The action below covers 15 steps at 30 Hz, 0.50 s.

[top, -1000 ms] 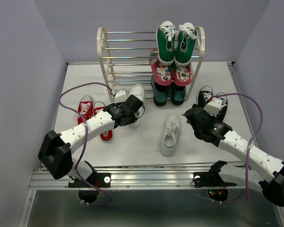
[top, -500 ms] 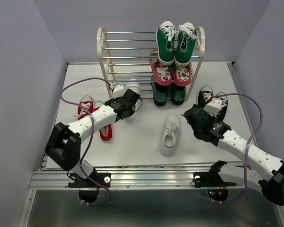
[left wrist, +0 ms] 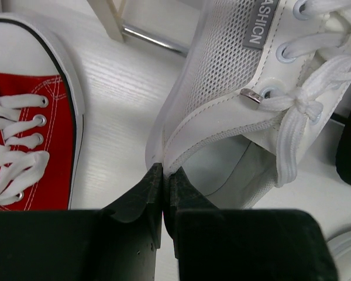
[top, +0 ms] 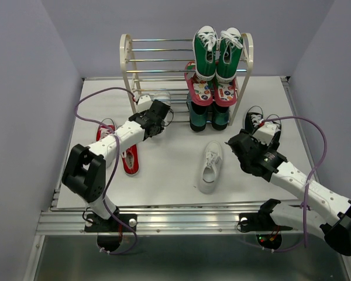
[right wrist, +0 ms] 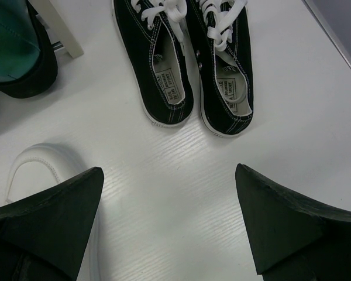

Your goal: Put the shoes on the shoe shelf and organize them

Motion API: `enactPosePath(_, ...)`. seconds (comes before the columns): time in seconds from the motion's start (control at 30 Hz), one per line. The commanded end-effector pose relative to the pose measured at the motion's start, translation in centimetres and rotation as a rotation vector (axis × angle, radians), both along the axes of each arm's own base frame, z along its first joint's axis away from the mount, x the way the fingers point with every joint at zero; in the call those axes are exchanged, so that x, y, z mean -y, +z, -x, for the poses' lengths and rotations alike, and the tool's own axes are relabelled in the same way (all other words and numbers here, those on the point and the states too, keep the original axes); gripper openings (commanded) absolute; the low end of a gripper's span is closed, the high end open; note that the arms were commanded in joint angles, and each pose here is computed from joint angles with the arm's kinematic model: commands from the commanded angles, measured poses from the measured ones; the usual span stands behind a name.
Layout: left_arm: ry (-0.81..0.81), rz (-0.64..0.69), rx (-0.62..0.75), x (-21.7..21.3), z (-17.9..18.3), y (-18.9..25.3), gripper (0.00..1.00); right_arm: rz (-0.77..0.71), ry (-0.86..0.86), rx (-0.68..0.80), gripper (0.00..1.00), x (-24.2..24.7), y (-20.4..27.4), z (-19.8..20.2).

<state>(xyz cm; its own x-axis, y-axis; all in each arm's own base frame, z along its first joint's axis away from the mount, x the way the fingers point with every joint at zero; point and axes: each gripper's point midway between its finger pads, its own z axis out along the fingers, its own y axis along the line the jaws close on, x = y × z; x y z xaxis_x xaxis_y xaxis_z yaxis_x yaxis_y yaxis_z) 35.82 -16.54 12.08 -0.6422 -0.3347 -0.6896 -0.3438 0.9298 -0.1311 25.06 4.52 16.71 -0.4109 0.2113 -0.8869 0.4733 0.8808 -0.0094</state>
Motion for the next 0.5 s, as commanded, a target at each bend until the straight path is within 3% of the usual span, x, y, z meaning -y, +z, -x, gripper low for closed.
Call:
enactPosePath(0.0,0.053,0.028,0.159,-0.2,-4.2,4.7,0.00,0.002,-0.044,0.059,1.00,0.6,1.4,-0.3)
enactPosePath(0.47,0.093,0.017,0.184,-0.8,-6.5,5.3,0.00,0.004,-0.063,0.075,1.00,1.0,1.7,-0.1)
